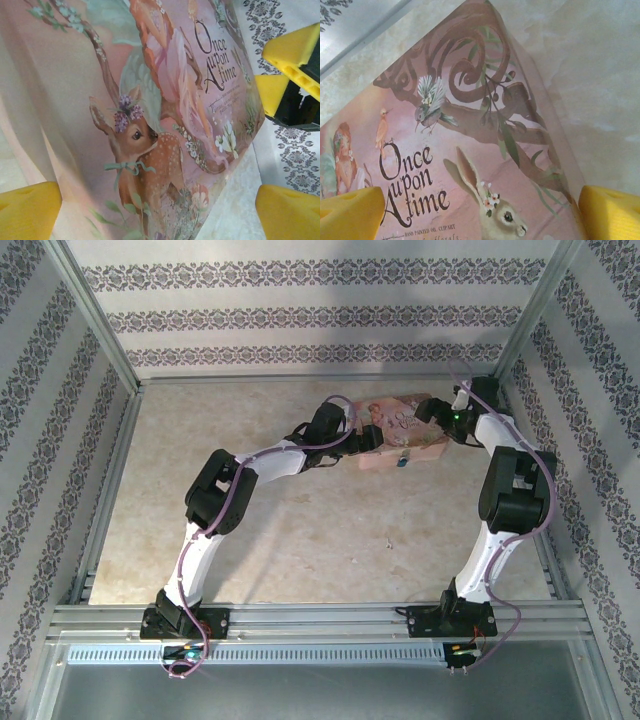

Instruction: Unlock a padlock with a key

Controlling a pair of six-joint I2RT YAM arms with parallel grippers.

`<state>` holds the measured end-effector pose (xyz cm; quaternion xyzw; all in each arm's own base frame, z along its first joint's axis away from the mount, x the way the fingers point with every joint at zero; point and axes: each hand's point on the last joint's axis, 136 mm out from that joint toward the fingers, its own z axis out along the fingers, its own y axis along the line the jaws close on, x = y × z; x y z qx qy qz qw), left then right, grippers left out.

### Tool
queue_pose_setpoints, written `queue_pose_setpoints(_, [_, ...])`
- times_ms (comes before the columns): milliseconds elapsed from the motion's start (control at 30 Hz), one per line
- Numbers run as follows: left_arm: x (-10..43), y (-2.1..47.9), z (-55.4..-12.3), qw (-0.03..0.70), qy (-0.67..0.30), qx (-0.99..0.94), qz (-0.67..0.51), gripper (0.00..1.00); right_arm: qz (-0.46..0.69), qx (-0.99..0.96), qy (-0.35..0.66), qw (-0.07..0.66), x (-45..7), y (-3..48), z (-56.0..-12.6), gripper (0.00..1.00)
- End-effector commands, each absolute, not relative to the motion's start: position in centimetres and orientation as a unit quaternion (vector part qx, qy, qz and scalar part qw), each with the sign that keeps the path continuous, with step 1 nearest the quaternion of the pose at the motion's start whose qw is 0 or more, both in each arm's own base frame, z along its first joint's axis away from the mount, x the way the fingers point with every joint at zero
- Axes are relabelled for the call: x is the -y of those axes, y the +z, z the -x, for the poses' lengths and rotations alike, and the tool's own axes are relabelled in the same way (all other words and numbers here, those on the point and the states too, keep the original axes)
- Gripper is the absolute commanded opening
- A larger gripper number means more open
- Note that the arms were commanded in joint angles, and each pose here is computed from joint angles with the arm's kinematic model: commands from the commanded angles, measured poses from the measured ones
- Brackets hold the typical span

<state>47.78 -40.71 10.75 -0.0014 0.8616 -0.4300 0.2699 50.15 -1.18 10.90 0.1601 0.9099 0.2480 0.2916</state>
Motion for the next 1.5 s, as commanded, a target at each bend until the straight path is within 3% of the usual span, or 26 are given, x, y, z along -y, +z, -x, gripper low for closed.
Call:
queue_pose_setpoints(0, [40.2,11.8,-47.3,0.276,-0.427,-0.861,-0.012,0.99,-0.114,-0.911,0.306,0.252,-3.9,11.7,-47.2,0.98])
queue_pose_setpoints(900, [26.6,13.2,-43.0,0.332,-0.353,-0.873,0.046,0.99,0.01,-0.912,0.353,0.207,-21.2,12.5,-34.7,0.98])
queue_pose_setpoints(1200, [23.3,12.4,-43.0,0.344,-0.325,-0.877,0.08,0.99,0.011,-0.914,0.343,0.215,-22.7,12.2,-34.2,0.98])
queue_pose_setpoints(1467, [18.6,13.7,-42.5,0.384,-0.284,-0.869,0.127,0.99,-0.01,-0.939,0.223,0.26,-17.0,13.0,-33.3,0.98])
